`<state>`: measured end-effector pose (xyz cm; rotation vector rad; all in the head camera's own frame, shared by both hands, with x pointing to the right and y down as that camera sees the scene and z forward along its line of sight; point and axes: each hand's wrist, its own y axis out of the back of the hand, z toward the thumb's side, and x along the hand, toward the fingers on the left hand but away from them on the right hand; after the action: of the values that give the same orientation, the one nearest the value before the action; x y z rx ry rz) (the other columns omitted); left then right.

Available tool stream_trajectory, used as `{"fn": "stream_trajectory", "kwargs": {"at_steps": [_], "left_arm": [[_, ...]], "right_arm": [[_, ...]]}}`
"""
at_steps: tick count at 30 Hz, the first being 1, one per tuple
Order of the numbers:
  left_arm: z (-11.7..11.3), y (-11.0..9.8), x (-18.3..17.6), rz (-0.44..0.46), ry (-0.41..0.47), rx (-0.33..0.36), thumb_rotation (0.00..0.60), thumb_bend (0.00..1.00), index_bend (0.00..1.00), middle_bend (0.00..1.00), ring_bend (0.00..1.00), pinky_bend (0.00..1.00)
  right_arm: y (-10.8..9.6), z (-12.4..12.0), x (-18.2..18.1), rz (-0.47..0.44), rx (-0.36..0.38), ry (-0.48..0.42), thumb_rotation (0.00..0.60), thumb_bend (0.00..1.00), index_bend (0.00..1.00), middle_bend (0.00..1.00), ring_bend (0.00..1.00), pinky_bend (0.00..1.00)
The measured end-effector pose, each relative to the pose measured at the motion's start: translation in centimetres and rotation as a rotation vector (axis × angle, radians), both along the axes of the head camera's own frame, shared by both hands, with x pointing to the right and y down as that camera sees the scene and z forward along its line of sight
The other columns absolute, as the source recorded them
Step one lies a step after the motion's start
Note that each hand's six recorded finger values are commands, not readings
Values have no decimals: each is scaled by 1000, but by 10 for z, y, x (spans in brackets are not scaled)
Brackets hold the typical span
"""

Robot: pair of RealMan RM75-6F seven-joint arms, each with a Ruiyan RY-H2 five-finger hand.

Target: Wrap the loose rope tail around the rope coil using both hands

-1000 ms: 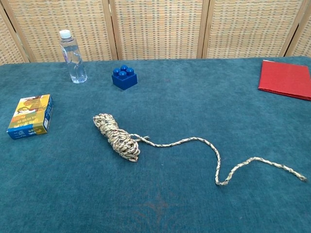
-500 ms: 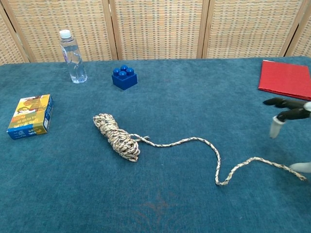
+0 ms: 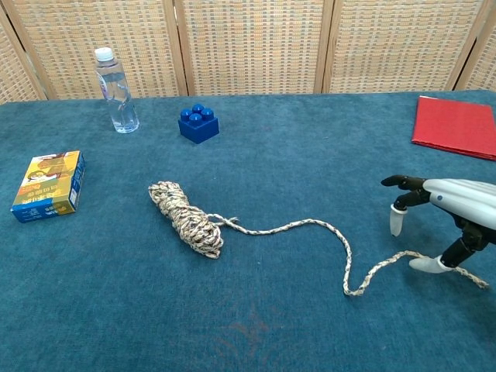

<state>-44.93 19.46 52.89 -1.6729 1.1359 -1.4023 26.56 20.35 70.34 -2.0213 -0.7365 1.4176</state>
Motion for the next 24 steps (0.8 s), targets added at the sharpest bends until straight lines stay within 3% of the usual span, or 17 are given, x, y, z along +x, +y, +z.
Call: {"fn": "stream_trajectory", "kwargs": {"at_steps": [10,24], "left_arm": [[1,0,2,4,5,-3,600,0,0,0,0,0],[2,-1,2,3,11,-3,600,0,0,0,0,0]], "right_arm": [[1,13,7,12,-34,23,600,304,469,0,0,0],[2,22,10,18,-57,28,600,322,502,0,0,0]]}}
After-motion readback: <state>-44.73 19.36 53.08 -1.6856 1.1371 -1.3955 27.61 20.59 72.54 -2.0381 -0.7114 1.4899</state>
